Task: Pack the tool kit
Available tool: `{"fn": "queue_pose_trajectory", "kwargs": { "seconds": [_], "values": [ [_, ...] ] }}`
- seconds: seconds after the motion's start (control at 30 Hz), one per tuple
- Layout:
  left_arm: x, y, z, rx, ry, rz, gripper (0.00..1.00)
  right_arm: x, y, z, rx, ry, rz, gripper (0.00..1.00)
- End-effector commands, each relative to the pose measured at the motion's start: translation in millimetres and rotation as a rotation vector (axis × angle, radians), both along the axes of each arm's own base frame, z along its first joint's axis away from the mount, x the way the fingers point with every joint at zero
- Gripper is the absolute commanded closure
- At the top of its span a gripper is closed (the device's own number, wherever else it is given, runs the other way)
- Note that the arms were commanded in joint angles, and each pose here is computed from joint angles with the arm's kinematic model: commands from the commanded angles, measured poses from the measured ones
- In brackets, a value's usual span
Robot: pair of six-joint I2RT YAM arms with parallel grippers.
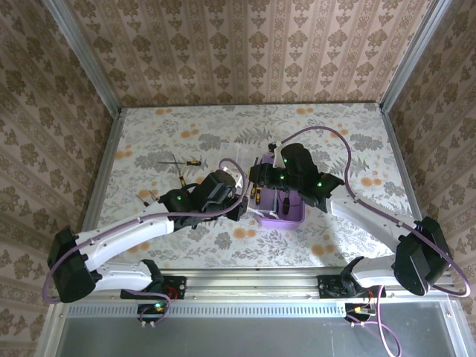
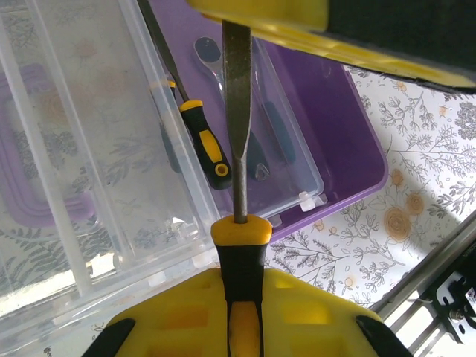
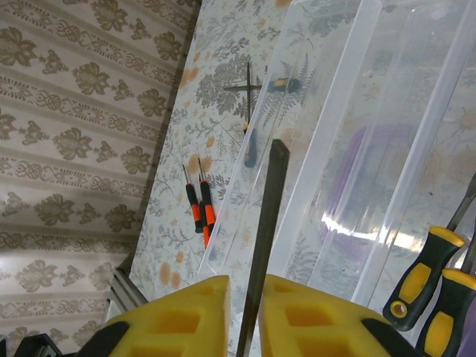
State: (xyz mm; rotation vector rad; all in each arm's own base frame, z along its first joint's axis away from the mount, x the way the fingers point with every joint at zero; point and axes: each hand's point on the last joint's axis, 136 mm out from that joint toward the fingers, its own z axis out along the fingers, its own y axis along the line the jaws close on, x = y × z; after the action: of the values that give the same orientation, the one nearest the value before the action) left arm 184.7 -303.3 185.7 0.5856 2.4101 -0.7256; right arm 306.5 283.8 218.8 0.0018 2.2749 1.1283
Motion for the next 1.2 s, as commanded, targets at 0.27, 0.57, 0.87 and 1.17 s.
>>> {"fn": "queue_pose_trajectory", "kwargs": {
  "seconds": [0.27, 0.57, 0.87, 1.17],
  "values": [
    [1, -7, 19, -0.049, -0.043, -0.006, 0.73, 5, 3, 20, 0.02, -0.057, -0.01, 0.95],
    [4, 34, 53, -0.04, -0.152, 0.063, 0.0, 26, -38, 21, -0.107, -0.102, -0.1, 0.95],
    [0, 116, 55, -0.079, -0.17, 0.263, 0.0, 60, -71, -34, -0.256, 0.052, -0.077, 0.96],
    [-6, 132, 34, -0.089, -0.121, 0.316, 0.0, 70, -59, -74, -0.283, 0.149, -0.026, 0.95]
  ]
}}
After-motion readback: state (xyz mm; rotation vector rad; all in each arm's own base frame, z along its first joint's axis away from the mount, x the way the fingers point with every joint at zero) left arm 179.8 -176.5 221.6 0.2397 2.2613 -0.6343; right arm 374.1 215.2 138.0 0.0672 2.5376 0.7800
